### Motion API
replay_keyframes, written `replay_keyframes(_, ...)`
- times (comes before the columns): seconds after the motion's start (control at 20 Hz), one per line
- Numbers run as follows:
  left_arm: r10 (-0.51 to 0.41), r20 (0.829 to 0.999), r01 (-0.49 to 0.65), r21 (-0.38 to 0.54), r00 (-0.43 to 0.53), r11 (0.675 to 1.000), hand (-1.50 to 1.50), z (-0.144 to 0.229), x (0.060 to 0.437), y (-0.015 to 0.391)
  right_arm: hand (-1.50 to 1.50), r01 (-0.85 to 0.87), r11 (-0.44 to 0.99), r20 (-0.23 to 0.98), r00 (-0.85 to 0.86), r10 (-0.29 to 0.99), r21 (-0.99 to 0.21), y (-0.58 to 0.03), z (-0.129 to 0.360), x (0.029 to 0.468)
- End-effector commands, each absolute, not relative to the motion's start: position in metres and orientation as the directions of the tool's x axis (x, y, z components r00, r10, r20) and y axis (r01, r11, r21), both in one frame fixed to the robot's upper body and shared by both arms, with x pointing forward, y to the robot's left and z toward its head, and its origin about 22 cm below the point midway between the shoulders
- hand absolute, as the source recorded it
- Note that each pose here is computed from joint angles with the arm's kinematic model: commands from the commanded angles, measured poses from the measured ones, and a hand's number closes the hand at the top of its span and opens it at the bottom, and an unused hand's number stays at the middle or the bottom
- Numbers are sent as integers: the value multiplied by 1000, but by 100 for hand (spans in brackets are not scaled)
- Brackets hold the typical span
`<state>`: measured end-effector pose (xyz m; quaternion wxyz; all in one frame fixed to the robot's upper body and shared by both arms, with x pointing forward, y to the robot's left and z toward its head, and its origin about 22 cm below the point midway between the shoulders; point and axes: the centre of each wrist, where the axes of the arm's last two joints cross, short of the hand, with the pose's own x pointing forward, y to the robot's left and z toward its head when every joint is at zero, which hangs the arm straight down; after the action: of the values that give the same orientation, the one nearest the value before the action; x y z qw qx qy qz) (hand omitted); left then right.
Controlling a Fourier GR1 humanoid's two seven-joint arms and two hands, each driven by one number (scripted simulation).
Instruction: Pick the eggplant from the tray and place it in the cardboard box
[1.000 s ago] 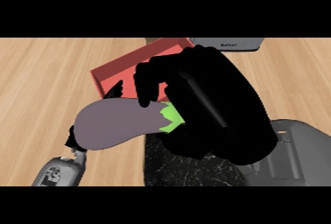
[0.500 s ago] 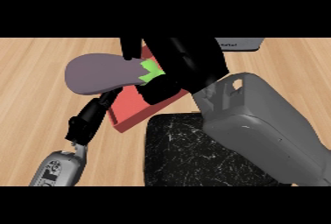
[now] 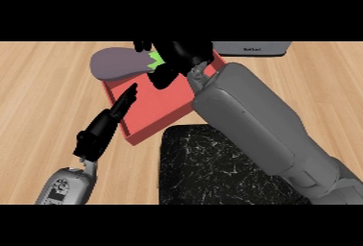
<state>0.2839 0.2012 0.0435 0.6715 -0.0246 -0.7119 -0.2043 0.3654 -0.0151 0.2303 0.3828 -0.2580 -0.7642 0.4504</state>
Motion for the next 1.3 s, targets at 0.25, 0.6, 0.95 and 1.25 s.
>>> replay_keyframes(0.25,-252,962,299,272,-105,915,0,37,284,208,150,-37,432,390,-502,772,-901,0,168,400)
replay_keyframes(0.6,-250,962,350,274,-112,896,0,40,284,180,-150,-175,513,538,-384,750,-840,-11,144,417)
replay_keyframes(0.95,-243,963,340,270,-119,901,0,47,284,193,-150,-131,814,787,-380,485,-565,-43,131,425)
replay_keyframes(1.25,-235,967,327,256,-103,909,0,31,277,191,-150,-141,954,920,-336,204,-263,-73,162,445)
